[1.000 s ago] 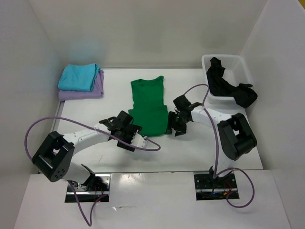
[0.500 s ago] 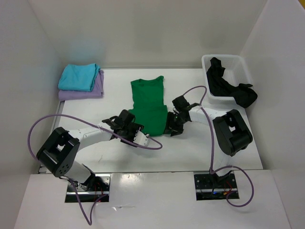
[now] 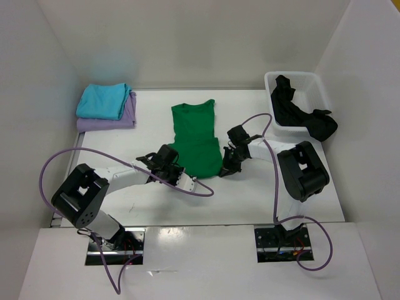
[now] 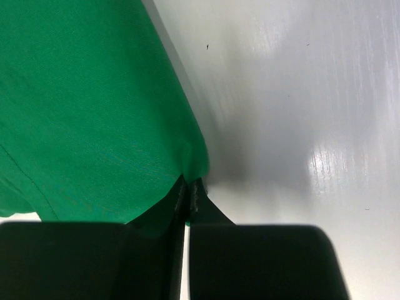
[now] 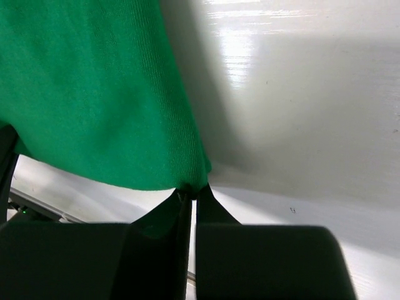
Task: Fold and stack the t-shirts
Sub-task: Grab one side of the 2/3 rectangular tshirt with both arms
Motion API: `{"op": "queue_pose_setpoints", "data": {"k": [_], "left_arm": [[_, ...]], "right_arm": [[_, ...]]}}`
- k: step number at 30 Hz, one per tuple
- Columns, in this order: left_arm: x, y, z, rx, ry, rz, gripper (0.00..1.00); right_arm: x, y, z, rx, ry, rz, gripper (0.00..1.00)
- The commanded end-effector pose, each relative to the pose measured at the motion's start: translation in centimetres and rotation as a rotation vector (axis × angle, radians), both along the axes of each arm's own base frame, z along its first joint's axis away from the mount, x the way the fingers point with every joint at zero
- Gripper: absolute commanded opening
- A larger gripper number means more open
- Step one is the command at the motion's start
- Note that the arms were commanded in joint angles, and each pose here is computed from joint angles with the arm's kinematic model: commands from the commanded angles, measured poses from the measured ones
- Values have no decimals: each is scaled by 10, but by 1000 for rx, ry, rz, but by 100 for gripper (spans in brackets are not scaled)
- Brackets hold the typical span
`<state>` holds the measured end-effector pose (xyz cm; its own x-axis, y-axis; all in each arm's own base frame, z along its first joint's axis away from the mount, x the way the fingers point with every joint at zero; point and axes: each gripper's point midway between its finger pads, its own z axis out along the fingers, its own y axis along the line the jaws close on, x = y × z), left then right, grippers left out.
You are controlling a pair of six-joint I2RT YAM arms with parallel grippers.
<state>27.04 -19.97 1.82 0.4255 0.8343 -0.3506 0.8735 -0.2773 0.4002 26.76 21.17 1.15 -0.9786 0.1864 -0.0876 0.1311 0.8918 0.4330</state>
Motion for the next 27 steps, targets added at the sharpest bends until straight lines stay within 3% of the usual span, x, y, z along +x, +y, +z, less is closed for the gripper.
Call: {"op": "queue_pose_setpoints", "data": {"k": [1, 8, 9, 10, 11, 12, 19, 22, 25, 27], "left_arm": [[-12, -1, -8, -2, 64, -7, 0], [-20, 0, -2, -11, 109, 23, 1], [-22, 2, -1, -2, 112, 13, 15], [-26, 6, -3, 24, 113, -26, 39], [-37, 14, -6, 57, 147, -42, 73], [-42, 15, -7, 62, 166, -61, 75], [-41, 14, -6, 60, 157, -69, 75], [-33, 11, -7, 56, 143, -52, 70], [-29, 0, -7, 41, 113, -61, 59], [-31, -2, -14, 56, 123, -62, 38]], "right_arm": [[9, -6, -6, -26, -36, -5, 0], [7, -9, 4, -26, -56, -9, 0], [7, -9, 4, -26, -56, -9, 0], [7, -9, 4, -26, -56, -9, 0], [7, -9, 4, -26, -56, -9, 0], [7, -9, 4, -26, -56, -9, 0], [5, -10, 5, -26, -56, -9, 0], [5, -10, 5, -26, -56, -9, 0], [5, -10, 5, -26, -56, -9, 0], [5, -10, 5, -26, -56, -9, 0]]}}
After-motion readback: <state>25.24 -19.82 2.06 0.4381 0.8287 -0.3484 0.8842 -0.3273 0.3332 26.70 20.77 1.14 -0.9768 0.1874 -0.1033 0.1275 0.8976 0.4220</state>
